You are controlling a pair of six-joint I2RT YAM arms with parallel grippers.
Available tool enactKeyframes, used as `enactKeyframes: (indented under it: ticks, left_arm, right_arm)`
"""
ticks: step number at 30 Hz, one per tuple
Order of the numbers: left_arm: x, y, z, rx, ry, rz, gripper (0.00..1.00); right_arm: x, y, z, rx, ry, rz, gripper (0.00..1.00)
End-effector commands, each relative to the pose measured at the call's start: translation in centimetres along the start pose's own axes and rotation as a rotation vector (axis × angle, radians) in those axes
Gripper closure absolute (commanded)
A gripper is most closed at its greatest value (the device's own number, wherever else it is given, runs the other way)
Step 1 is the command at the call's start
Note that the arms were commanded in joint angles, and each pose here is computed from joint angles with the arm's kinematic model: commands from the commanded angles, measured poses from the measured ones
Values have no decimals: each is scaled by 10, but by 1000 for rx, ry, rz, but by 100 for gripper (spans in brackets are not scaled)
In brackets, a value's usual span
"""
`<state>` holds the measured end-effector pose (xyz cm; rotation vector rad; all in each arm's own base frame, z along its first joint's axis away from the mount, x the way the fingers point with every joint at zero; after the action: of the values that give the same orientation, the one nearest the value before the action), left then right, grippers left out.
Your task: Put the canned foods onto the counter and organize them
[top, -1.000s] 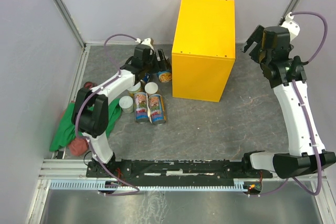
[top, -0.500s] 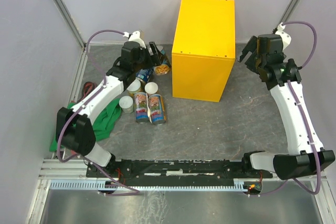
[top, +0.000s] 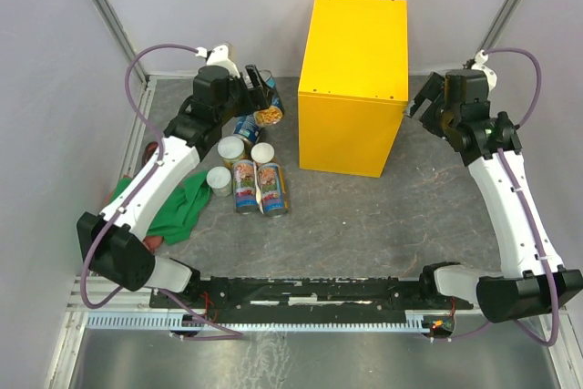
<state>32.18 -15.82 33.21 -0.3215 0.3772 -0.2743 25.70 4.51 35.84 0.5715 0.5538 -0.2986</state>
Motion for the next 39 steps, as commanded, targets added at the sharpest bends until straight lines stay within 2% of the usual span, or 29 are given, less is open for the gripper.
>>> enactKeyframes:
  ticks: [1, 22, 39]
  left_arm:
    - [-63, -35, 104, 15, -403, -115, 97]
    - [-146, -60, 196, 40, -680, -136, 97]
    - [-108, -97, 210, 35, -671, -287, 97]
  right_arm:
    - [-8, 15, 0, 12, -24, 102, 1]
    - [-3, 94, -35, -164, 11, 251, 1]
    - [1, 144, -50, -283, 31, 408, 1]
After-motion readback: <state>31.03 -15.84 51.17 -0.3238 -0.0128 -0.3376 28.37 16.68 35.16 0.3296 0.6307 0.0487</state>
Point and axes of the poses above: each gripper's point midway between its finger pads, its own x axis out along the fingers, its own y axis along the line the jaws close on, z = x × y, the point moved 10 cm from there along -x, back along the fingers, and after that the axes turned 5 degrees about x, right-handed, at the moved point
